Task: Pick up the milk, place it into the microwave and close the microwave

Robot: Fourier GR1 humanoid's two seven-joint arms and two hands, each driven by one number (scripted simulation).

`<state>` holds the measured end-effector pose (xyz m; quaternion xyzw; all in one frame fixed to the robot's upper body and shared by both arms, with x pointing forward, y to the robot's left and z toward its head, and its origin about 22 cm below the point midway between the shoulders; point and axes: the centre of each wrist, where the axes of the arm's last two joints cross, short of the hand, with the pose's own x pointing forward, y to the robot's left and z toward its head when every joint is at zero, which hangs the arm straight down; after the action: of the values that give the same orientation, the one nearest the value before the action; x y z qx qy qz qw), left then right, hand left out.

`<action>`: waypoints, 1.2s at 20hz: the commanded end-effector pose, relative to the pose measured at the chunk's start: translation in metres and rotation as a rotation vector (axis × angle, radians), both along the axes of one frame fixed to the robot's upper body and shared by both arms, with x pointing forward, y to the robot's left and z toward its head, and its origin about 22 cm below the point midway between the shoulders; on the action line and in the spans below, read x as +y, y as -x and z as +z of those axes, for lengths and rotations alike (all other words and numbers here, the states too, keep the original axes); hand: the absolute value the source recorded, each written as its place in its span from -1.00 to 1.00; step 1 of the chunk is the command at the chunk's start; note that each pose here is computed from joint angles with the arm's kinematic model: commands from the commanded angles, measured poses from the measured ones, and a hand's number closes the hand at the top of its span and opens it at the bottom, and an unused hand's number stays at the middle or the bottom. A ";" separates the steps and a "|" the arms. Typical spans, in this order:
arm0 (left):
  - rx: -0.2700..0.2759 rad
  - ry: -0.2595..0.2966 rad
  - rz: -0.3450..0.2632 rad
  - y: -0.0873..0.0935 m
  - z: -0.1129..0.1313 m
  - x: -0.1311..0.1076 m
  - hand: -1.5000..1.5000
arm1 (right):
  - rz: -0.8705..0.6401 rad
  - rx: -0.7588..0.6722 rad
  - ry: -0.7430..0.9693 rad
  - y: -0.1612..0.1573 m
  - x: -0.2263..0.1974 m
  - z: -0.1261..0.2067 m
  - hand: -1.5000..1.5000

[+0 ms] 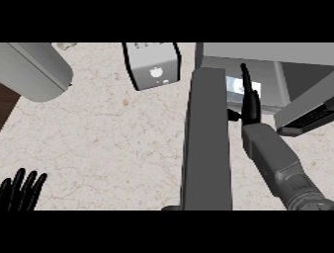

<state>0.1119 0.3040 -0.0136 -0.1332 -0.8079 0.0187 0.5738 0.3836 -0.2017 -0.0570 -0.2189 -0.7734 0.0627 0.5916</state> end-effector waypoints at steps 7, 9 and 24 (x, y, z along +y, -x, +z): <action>0.015 -0.010 0.029 0.019 0.002 0.008 -1.00 | 0.069 -0.029 -0.141 0.042 -0.001 -0.047 -1.00; 0.054 -0.001 0.009 0.027 0.009 0.011 -1.00 | 0.089 -0.026 -0.144 0.054 0.001 -0.059 -1.00; 0.100 -0.061 -0.042 0.012 -0.004 -0.029 -1.00 | 0.204 0.007 -0.261 0.122 -0.040 -0.103 -1.00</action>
<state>0.0964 0.2853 -0.0158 -0.1287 -0.7800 -0.0086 0.6123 0.2841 -0.2312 -0.1472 -0.0786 -0.7775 0.0276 0.6233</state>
